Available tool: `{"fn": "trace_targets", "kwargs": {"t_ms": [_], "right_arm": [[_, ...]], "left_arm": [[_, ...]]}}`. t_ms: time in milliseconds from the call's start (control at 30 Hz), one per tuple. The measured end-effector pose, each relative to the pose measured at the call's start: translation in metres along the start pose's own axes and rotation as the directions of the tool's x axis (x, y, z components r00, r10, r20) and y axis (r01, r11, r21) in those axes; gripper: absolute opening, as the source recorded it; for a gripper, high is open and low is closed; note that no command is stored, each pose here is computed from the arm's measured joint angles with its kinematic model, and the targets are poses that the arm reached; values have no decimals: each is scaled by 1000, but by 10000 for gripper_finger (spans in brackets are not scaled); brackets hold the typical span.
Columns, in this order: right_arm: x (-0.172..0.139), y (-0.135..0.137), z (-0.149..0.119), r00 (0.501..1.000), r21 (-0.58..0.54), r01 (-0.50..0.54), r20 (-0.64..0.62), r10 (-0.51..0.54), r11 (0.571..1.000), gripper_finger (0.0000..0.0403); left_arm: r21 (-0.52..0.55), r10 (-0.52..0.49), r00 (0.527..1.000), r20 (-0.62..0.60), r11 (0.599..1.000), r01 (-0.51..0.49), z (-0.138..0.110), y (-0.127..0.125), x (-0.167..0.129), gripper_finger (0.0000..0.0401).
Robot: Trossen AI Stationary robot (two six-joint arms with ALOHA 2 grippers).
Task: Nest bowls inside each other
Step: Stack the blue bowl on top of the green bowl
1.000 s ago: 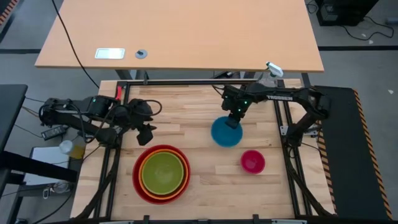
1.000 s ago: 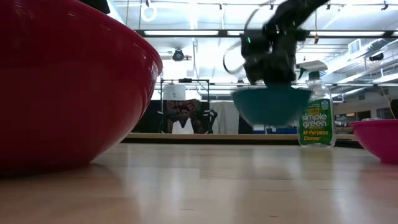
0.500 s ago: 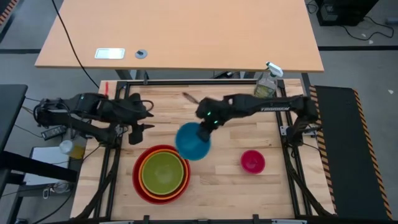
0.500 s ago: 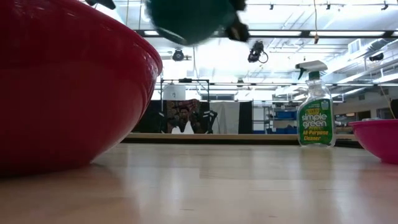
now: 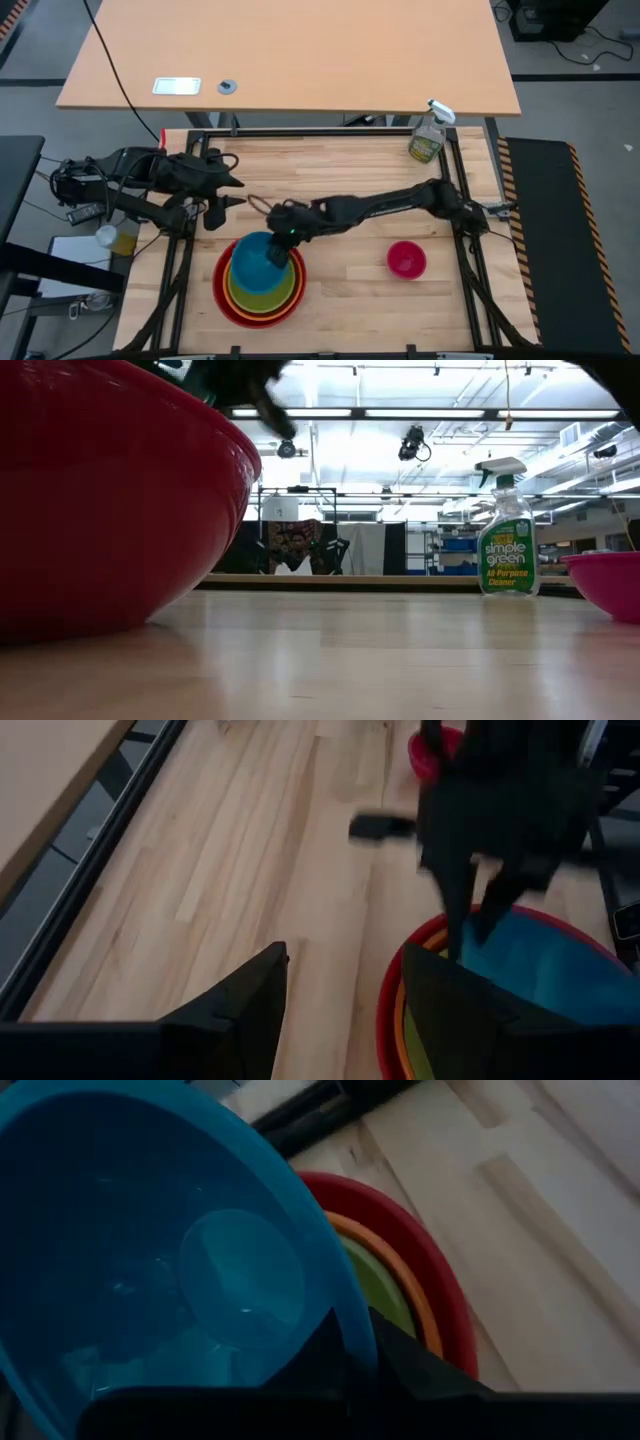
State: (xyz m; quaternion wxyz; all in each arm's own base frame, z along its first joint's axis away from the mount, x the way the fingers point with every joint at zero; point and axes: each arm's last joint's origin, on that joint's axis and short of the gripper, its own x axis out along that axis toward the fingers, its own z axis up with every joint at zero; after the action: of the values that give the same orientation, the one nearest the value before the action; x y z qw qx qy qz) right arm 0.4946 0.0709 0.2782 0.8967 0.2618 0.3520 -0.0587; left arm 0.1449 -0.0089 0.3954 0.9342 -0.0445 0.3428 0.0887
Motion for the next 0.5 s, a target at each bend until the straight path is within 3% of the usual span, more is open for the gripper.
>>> {"fn": "trace_targets", "kwargs": {"t_ms": [200,500], "right_arm": [[46,-12,-24,996,-14,41,-74,-42,999,27],[50,-11,-36,988,-44,95,-120,-100,994,28]], "left_arm": [[-31,1,1000,-9,1000,-1,-1,0,-1,201],[-28,8,999,-42,1000,-9,-4,1,-1,201]]}}
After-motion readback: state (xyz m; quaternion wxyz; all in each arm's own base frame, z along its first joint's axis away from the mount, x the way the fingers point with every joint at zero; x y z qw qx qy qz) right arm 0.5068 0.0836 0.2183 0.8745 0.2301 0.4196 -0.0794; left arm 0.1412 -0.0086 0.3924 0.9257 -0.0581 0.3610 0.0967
